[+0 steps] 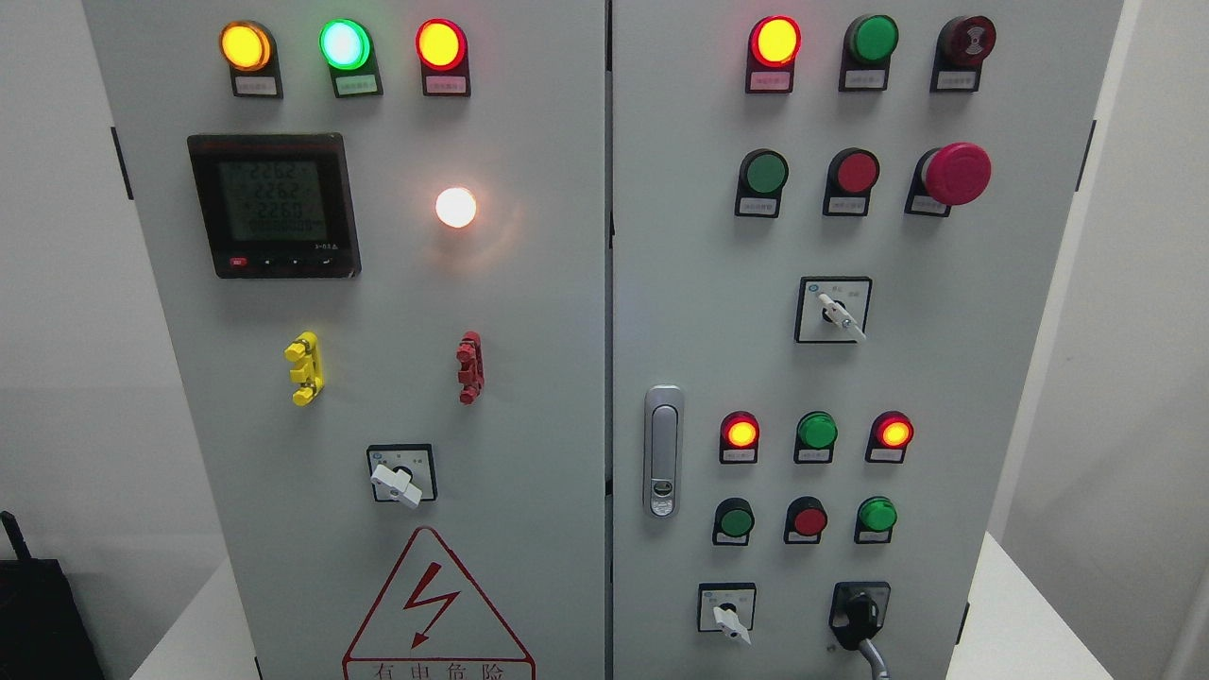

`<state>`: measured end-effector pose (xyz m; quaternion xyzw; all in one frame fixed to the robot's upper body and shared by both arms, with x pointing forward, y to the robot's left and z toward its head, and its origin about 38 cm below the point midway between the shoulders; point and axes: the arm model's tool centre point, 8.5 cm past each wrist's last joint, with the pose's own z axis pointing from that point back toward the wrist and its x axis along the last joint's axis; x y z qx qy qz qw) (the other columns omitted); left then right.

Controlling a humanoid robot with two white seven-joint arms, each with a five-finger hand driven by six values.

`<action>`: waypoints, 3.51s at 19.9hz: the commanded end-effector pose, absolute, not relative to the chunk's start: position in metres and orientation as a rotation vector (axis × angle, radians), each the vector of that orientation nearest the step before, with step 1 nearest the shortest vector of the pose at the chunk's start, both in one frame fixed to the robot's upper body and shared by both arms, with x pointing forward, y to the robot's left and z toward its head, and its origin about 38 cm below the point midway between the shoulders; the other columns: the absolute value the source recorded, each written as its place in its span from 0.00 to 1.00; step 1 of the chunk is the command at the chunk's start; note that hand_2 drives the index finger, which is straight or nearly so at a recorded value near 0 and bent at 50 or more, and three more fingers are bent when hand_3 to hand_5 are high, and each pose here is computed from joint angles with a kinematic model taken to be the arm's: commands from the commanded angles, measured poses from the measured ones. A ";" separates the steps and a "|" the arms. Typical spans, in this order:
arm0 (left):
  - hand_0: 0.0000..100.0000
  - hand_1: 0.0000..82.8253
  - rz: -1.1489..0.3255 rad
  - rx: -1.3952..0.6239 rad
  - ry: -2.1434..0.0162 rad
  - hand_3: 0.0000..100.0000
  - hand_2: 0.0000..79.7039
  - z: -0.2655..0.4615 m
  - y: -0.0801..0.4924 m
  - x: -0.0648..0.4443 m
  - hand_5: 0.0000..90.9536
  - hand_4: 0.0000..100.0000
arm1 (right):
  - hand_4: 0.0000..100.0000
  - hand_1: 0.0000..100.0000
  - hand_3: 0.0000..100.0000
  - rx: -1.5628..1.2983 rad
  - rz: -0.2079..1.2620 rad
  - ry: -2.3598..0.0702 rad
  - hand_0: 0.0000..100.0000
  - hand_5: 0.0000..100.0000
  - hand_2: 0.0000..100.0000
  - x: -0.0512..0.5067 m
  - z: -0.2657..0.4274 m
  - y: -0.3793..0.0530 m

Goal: Trip black knob to open circuit

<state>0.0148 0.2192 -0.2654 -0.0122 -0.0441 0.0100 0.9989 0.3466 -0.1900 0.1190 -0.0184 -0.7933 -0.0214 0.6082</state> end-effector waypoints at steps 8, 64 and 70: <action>0.12 0.47 0.023 -0.024 -0.088 0.00 0.00 -0.265 0.219 0.016 0.00 0.00 | 1.00 0.96 1.00 0.035 0.003 -1.938 0.92 0.94 0.00 0.350 0.150 -0.166; 0.12 0.47 0.023 -0.024 -0.087 0.00 0.00 -0.265 0.219 0.015 0.00 0.00 | 1.00 0.98 1.00 -0.080 -0.095 -1.886 0.94 0.94 0.00 0.345 0.129 -0.216; 0.12 0.47 0.023 -0.024 -0.087 0.00 0.00 -0.265 0.219 0.015 0.00 0.00 | 1.00 0.98 1.00 -0.080 -0.103 -1.899 0.95 0.94 0.00 0.339 0.131 -0.216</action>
